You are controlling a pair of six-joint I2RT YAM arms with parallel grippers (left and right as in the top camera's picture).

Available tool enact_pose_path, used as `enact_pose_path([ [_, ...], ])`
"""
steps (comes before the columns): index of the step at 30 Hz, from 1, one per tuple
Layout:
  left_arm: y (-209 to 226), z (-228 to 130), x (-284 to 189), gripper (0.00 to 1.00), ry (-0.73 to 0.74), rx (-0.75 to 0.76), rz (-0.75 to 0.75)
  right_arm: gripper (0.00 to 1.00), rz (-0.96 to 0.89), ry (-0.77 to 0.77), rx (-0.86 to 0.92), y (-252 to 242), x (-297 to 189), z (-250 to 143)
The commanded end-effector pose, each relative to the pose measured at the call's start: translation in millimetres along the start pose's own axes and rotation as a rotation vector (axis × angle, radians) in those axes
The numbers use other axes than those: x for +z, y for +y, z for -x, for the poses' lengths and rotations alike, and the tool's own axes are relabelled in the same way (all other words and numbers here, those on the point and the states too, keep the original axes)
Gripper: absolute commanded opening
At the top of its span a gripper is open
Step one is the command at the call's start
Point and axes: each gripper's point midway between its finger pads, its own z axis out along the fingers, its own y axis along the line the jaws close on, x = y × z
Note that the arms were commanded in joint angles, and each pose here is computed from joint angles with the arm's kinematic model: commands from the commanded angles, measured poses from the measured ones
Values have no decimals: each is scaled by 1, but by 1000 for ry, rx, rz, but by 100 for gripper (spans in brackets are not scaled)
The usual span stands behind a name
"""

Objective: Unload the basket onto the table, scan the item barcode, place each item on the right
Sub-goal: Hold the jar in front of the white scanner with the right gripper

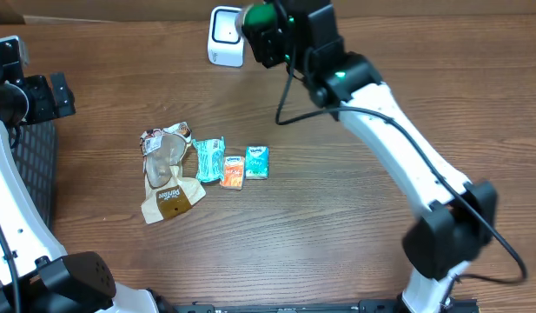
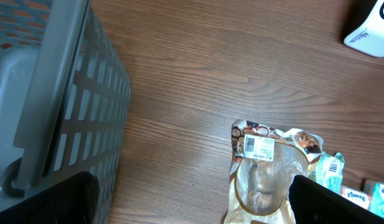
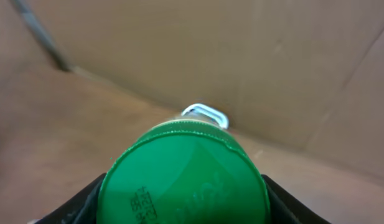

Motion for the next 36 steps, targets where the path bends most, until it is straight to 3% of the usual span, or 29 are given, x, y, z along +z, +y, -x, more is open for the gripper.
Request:
enact_pose_path([
  [1, 0, 2, 0, 100, -4, 27, -1, 26, -133, -57, -203, -16, 30, 1],
  [10, 0, 2, 0, 100, -4, 27, -1, 27, -107, -227, -654, 1, 83, -2],
  [16, 0, 2, 0, 100, -4, 27, -1, 27, -82, -274, -955, 16, 109, -25],
  [27, 0, 2, 0, 100, -4, 27, -1, 27, -119, -397, -1012, 24, 129, -35],
  [36, 0, 2, 0, 100, -4, 27, -1, 28, -130, -399, -1010, 12, 138, -45],
])
